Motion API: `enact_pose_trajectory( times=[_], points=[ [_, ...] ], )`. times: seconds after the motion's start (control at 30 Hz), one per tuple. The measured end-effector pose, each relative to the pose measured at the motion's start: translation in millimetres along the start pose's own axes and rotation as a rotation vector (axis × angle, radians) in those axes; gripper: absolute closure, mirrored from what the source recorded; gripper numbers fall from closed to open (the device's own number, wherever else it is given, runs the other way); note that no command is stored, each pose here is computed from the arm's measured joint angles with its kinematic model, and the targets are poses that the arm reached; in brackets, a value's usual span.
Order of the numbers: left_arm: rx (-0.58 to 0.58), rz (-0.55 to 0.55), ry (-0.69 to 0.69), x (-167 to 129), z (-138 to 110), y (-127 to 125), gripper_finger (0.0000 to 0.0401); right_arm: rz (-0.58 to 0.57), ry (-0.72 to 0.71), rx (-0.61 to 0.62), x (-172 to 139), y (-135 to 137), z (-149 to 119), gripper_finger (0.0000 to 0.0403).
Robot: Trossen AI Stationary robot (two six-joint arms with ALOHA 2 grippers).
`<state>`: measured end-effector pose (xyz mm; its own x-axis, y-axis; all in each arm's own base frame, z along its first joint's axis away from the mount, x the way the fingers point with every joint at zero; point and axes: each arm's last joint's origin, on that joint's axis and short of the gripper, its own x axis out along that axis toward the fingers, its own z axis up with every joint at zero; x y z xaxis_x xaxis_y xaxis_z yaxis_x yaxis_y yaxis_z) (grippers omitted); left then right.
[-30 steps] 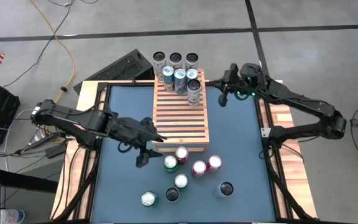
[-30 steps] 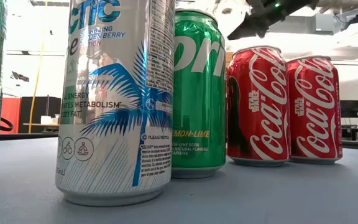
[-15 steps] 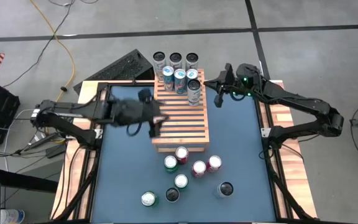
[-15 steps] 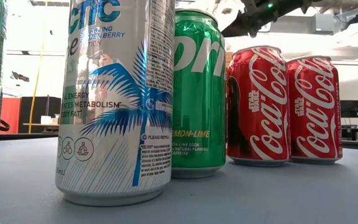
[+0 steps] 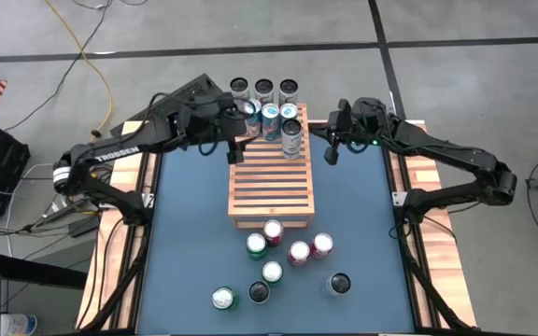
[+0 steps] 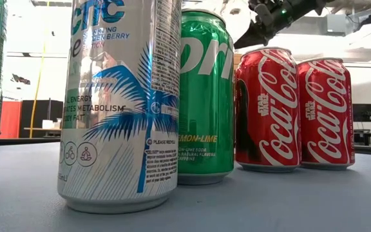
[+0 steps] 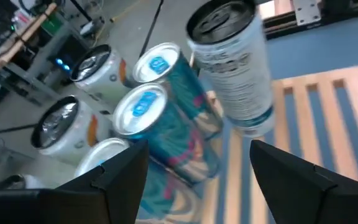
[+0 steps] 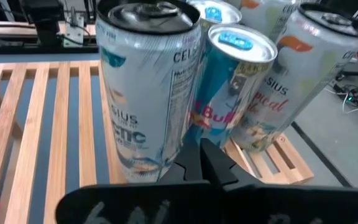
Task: Place canned beverage on shelf
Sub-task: Adjust the soda cans on the shelf
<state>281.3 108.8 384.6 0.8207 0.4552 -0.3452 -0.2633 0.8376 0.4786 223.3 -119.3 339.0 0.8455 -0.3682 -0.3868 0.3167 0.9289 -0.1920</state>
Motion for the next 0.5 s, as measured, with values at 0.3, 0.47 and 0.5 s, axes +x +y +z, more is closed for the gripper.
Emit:
enact_pose_trajectory(
  times=[0.3,0.47,0.5],
  points=[
    [-0.018,0.116,-0.077,1.9,3.3,20.6,0.0147,0.028,-0.009,-0.003,-0.8,0.8,0.5,0.0403],
    [-0.058,0.081,0.045,24.0,-5.7,28.9,0.0145,0.033,-0.011,-0.020,-0.8,1.0,0.5,0.0403],
    [-0.059,0.072,0.059,27.4,-3.5,31.2,0.0142,0.033,-0.010,-0.021,-0.8,1.0,0.4,0.0403]
  ],
)
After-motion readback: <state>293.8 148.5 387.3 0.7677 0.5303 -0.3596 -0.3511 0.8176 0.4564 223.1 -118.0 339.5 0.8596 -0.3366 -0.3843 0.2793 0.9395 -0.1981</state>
